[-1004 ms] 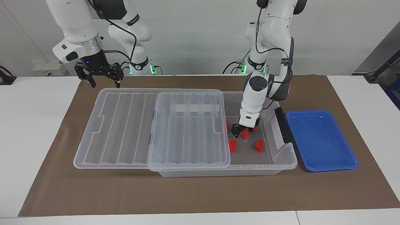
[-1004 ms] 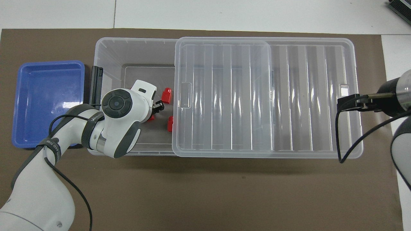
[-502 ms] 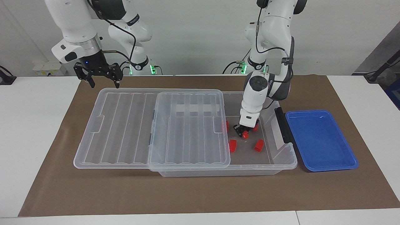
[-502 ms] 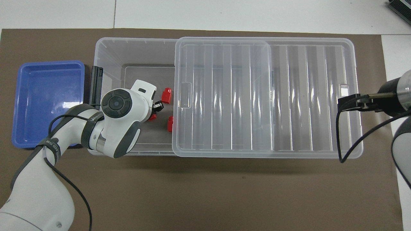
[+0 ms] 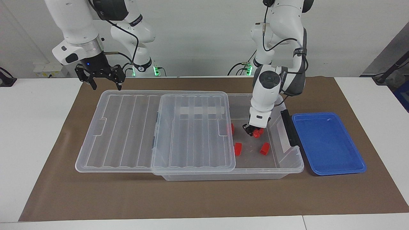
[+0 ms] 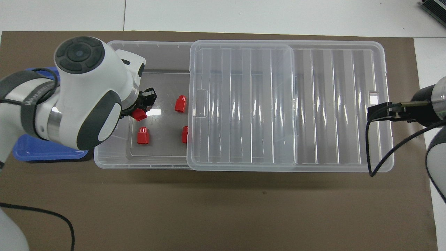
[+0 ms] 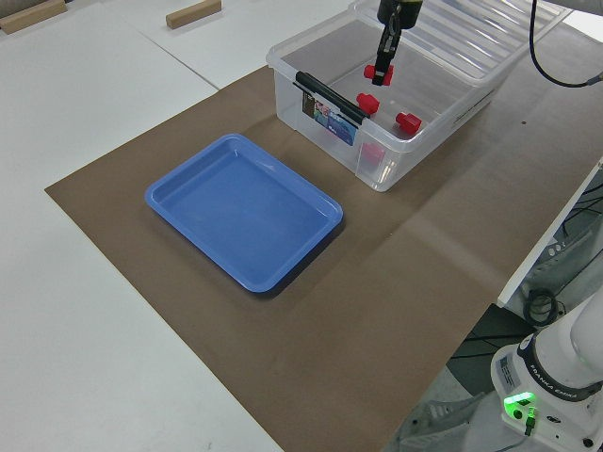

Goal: Place red block in blue tray from box
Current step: 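Lift the red block and carry it over the blue tray, then lower the red block into the blue tray with the left gripper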

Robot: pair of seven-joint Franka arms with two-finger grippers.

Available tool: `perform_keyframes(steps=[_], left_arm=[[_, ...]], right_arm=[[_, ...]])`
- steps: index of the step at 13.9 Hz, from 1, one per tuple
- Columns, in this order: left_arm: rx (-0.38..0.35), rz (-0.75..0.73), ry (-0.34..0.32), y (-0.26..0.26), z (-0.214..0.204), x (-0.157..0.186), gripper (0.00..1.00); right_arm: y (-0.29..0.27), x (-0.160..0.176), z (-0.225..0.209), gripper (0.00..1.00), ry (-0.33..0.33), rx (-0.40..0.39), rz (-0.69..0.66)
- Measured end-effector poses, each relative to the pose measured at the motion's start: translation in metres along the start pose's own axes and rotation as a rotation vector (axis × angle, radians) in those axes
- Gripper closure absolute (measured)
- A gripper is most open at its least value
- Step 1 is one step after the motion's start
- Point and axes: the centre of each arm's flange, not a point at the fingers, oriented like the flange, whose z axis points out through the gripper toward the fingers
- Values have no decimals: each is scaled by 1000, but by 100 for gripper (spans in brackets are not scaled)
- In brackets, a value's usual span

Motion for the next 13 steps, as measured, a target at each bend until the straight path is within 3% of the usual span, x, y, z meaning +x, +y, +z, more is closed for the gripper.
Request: perform_keyframes(steps=[3, 8, 11, 13], left_arm=[[26, 108, -61, -48, -36, 25, 66], [-12, 333, -84, -198, -36, 107, 66], [-36, 374, -19, -251, -21, 133, 66], [-42, 395, 48, -263, 16, 139, 66]], right_arm=[[7, 6, 5, 3, 20, 2, 14], [38, 32, 46, 3, 56, 9, 51], [70, 51, 74, 3, 76, 9, 23], [88, 62, 93, 3, 88, 9, 19]])
